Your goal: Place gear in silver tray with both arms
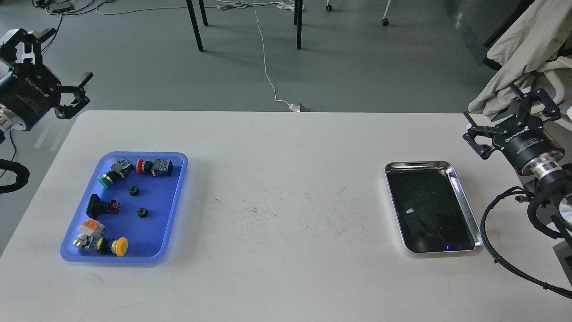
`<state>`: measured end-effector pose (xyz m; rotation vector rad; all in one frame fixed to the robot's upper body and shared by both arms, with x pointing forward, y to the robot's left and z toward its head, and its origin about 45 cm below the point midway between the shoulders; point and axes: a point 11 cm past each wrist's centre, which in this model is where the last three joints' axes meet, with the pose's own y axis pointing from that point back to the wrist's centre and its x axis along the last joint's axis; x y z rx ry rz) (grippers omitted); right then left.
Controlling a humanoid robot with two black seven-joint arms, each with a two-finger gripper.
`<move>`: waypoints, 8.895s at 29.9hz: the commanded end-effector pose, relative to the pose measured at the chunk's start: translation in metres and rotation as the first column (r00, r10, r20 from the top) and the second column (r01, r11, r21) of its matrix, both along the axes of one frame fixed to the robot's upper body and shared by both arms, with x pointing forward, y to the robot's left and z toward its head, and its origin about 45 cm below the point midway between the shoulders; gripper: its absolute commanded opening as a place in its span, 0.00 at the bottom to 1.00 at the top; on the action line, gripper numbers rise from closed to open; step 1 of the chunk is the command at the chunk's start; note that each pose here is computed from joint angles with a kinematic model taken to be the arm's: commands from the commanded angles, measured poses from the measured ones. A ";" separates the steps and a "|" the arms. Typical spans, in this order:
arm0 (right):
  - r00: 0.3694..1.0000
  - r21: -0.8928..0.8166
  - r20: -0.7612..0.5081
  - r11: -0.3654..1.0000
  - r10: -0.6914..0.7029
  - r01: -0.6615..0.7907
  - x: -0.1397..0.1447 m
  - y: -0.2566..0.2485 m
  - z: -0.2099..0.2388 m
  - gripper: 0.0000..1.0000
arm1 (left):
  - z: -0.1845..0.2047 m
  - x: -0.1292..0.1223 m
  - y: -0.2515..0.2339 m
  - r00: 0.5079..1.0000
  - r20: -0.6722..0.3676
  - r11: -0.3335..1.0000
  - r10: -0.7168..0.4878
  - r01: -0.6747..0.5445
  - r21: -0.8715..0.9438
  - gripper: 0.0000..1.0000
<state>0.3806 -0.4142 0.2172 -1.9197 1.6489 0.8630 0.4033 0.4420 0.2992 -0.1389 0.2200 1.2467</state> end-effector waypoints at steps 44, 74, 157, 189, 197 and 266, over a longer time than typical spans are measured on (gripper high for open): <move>1.000 -0.036 -0.001 0.999 0.001 -0.001 0.003 -0.003 0.009 0.98 | -0.132 -0.086 -0.062 0.847 -0.341 -0.215 -0.407 0.274 0.937 0.96; 1.000 -0.050 -0.011 0.999 -0.017 0.016 0.007 -0.003 0.010 0.98 | -0.186 -0.082 -0.038 0.854 -0.431 -0.215 -0.292 0.380 0.900 0.84; 0.997 -0.133 -0.024 0.989 -0.071 0.067 0.004 -0.043 0.022 0.98 | -0.094 -0.064 -0.314 0.653 -0.219 -0.160 -0.725 0.149 0.976 0.08; 0.992 -0.168 -0.040 0.979 -0.122 0.114 -0.012 -0.085 0.009 0.98 | -0.188 -0.072 -0.414 0.626 -0.256 -0.192 -0.736 0.169 0.967 0.09; 0.992 -0.167 -0.038 0.979 -0.120 0.113 -0.011 -0.084 0.009 0.98 | -0.194 -0.089 -0.421 0.588 -0.255 -0.170 -0.767 0.197 0.966 0.10; 0.914 -0.667 -0.065 0.664 0.400 -0.337 0.021 0.064 0.096 0.98 | -0.044 0.035 -0.274 0.986 0.016 0.887 -0.168 0.144 0.439 0.98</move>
